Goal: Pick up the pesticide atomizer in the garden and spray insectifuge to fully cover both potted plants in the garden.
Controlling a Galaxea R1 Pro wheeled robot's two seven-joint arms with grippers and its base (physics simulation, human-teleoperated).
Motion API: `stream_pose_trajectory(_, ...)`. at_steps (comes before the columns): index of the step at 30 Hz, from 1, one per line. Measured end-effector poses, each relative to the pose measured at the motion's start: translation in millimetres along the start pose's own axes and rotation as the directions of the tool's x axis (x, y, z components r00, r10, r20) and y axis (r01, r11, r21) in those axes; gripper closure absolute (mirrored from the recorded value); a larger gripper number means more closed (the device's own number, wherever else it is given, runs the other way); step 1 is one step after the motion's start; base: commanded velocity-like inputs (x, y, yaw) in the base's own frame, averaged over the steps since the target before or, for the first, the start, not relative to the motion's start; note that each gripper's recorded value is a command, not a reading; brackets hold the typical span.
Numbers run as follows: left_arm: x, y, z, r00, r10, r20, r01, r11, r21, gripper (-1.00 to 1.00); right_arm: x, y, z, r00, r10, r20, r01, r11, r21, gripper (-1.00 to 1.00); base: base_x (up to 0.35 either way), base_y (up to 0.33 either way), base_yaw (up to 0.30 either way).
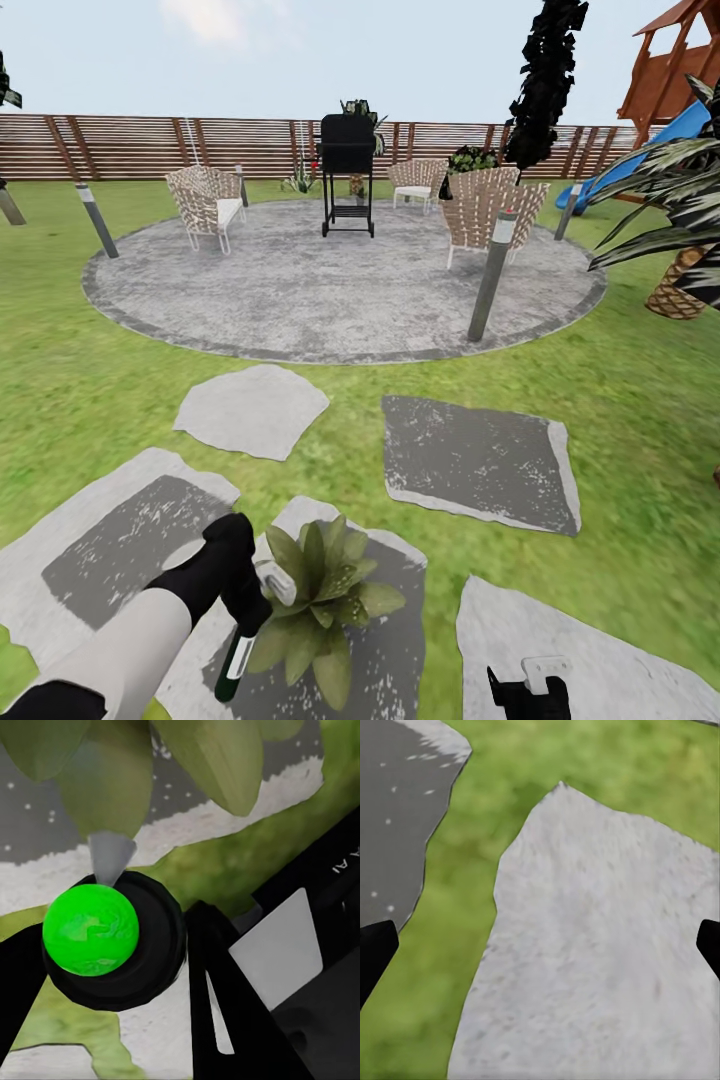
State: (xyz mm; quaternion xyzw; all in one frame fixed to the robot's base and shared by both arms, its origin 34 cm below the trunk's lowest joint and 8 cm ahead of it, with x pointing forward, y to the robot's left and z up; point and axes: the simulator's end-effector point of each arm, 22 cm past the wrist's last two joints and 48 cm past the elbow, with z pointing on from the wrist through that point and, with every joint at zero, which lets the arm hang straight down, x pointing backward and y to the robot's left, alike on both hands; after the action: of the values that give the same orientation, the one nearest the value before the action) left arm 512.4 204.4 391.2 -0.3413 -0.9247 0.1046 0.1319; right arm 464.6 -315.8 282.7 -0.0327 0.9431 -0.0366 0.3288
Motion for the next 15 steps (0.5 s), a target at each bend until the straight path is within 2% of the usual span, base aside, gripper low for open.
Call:
stream_pose_trajectory(6, 1.8, -3.8, 3.7, 1.000, 0.001, -0.004, -0.001, 1.000, 0.006, 1.00, 0.1, 0.0, 0.0, 1.000, 0.000, 0.000, 0.000, 1.000, 0.000, -1.00, -0.011, 0.000, 0.000)
stream_pose_trajectory(11, 3.3, -7.1, 7.2, 1.000, 0.003, -0.009, -0.002, 1.000, 0.012, 1.00, 0.2, 0.0, 0.2, 1.000, 0.000, -0.001, 0.000, 1.000, 0.000, -1.00, -0.264, 0.000, 0.000)
stream_pose_trajectory(15, 7.3, -7.8, 10.0, 1.000, 0.001, -0.015, -0.001, 1.000, 0.014, 1.00, 0.2, 0.0, 0.0, 1.000, 0.000, 0.000, 0.000, 1.000, 0.000, -1.00, -0.084, 0.000, 0.000)
